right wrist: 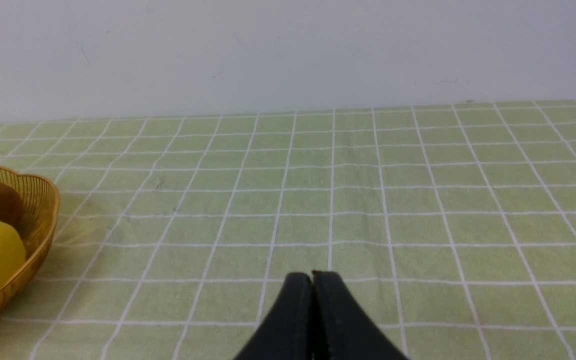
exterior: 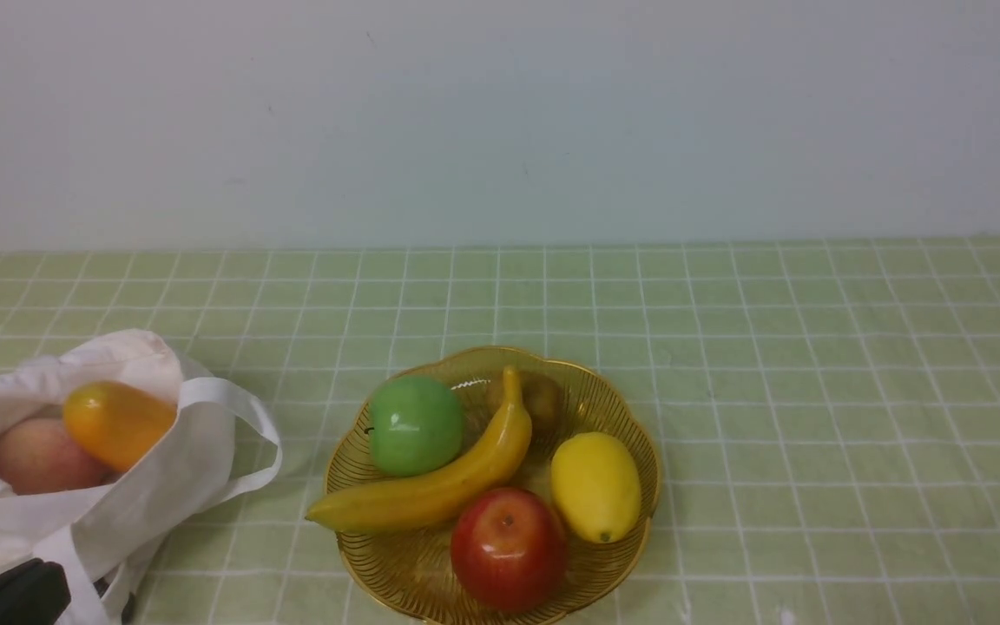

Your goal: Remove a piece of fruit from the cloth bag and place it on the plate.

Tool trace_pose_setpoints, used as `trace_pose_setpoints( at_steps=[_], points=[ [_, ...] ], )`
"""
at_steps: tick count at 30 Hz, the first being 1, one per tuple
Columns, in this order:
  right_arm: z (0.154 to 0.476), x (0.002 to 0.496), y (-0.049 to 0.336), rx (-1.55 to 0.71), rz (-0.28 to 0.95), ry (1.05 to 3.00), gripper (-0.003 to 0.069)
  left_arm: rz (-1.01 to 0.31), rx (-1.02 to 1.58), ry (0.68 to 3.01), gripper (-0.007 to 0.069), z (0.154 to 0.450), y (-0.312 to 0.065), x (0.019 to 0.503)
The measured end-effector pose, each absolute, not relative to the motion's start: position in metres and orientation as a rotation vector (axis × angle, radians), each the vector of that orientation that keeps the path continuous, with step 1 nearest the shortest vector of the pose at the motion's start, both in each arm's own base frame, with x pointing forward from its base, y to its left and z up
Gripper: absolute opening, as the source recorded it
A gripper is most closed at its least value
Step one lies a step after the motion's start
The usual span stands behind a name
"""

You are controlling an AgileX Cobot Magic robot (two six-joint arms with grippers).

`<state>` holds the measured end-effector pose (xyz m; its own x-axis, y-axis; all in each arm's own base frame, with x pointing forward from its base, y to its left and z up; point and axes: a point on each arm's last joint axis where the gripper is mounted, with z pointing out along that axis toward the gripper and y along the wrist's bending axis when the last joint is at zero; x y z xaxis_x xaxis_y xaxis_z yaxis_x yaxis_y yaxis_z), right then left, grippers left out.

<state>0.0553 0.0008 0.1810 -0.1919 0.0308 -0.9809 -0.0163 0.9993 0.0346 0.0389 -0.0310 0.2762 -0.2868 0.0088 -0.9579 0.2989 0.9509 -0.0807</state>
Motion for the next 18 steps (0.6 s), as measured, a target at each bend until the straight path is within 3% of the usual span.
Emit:
trace_pose_setpoints(
  at_steps=[7, 12, 18],
  points=[
    [0.181, 0.055, 0.001, 0.011, 0.042, 1.763, -0.0015, -0.181, 0.207, 1.743, -0.0008, 0.276, -0.024, 0.047],
    [0.181, 0.055, 0.001, 0.011, 0.042, 1.763, -0.0015, -0.148, 0.165, 1.734, -0.0008, 0.263, -0.02, 0.053],
    [0.181, 0.055, 0.001, 0.011, 0.042, 1.763, -0.0015, -0.007, 0.187, 1.839, -0.0008, 0.23, -0.011, 0.056]
  ],
)
